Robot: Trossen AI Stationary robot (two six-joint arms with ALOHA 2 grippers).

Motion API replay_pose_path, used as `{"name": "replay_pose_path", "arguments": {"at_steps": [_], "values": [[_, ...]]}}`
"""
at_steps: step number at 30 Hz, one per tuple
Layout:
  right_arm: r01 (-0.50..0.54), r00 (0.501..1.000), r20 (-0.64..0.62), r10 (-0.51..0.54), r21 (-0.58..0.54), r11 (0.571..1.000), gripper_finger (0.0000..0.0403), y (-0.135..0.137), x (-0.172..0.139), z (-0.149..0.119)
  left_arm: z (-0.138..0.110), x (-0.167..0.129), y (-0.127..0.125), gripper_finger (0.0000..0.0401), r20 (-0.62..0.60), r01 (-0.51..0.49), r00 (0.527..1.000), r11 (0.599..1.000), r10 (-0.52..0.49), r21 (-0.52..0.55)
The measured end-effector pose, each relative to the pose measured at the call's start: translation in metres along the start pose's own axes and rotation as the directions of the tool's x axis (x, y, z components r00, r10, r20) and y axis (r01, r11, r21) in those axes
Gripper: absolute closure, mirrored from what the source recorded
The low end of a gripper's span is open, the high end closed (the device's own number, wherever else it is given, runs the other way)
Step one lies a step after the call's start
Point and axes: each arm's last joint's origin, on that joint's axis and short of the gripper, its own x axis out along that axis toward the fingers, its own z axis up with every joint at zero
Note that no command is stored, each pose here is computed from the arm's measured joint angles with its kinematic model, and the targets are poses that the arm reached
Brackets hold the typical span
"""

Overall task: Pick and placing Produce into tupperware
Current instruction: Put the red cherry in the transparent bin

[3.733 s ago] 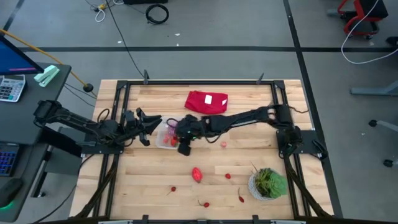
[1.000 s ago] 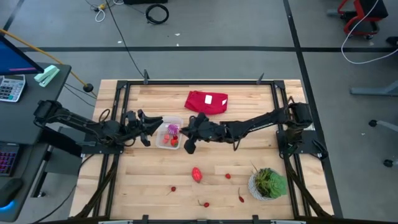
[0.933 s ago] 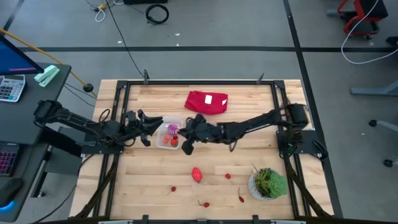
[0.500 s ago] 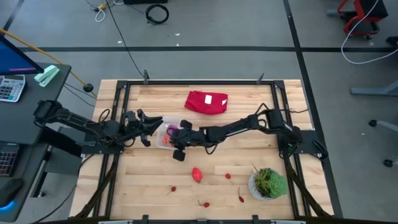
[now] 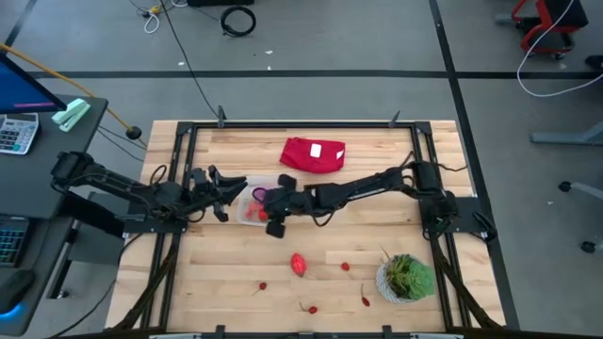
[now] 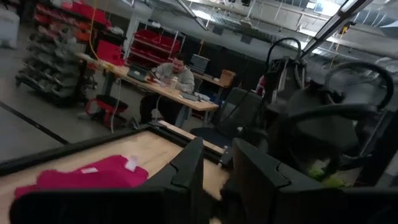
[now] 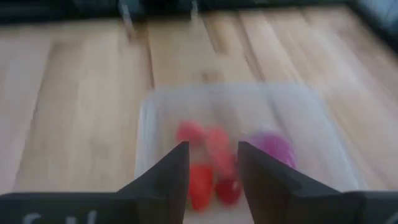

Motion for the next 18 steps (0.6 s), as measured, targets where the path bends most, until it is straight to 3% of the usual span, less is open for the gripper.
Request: {"name": "replay_pose_path", "arguments": {"at_steps": [4, 9, 14, 18], "values": [[0.028, 0.99, -0.142, -0.02, 0.052, 0.998, 0.0263, -0.005, -0.038, 0.006, 0.0, 0.0, -0.003, 0.0307, -0.018, 0.103, 0.995, 0.995, -0.103, -0.006], [0.052, 0.95, -0.31, -0.033, 0.053, 0.997, 0.027, -0.005, -0.104, 0.011, 0.011, -0.003, -0.011, 0.0307, 0.057, 0.283, 0.958, 0.959, -0.283, 0.002], [0.133, 0.955, -0.279, -0.102, 0.092, 0.987, 0.0274, -0.001, -0.165, 0.021, 0.019, -0.005, -0.027, 0.0307, 0.052, 0.386, 0.921, 0.923, -0.385, -0.005], [0.187, 0.965, -0.202, -0.167, 0.085, 0.979, 0.0274, 0.014, -0.2, 0.023, 0.03, -0.002, -0.054, 0.0307, -0.047, 0.458, 0.889, 0.887, -0.456, 0.055]]}}
